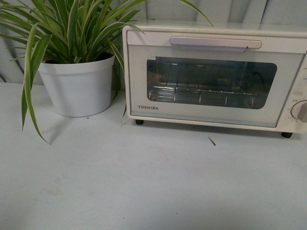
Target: Open oven
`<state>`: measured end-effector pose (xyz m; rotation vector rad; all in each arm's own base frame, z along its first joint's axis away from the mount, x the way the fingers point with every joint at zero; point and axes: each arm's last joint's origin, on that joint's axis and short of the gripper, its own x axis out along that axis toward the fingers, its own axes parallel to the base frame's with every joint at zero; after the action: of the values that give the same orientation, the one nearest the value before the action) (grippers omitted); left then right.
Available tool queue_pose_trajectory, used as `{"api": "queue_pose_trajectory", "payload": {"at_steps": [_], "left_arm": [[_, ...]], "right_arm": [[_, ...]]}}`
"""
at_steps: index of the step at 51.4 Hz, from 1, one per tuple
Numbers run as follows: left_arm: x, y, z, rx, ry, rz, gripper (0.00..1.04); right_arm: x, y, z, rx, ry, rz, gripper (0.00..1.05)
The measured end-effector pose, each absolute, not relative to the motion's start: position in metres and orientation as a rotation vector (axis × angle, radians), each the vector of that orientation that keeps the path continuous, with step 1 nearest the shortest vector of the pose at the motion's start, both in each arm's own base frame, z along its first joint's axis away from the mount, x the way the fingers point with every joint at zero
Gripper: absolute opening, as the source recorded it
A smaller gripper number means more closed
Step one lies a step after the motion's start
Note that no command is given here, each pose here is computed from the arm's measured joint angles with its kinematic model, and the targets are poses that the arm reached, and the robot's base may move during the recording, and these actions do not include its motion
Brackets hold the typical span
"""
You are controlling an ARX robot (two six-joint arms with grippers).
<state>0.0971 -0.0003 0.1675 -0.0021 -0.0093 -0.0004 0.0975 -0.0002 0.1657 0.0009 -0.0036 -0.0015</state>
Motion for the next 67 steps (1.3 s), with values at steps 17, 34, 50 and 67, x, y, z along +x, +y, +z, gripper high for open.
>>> {"api": "queue_pose_trajectory", "payload": {"at_steps": [17,34,50,67], "left_arm": [[0.097,0.000,0.168,-0.002,-0.009,0.000,0.98],[0.097,0.000,0.168,-0.002,-0.009,0.000,0.98],[0.110,-0.009,0.166,-0.336,0.242,-0.041,0.98],[0.186,-0.079,0.179,-0.763,0.488,-0.227,0.98]], "right_arm": [[0.098,0.000,0.166,0.001,-0.004,-0.002,0.95],[0.098,0.000,0.166,0.001,-0.004,-0.002,0.95],[0.098,0.000,0.166,0.001,-0.004,-0.001,0.95],[0.098,0.000,0.166,0.001,-0.004,-0.002,0.95]]}}
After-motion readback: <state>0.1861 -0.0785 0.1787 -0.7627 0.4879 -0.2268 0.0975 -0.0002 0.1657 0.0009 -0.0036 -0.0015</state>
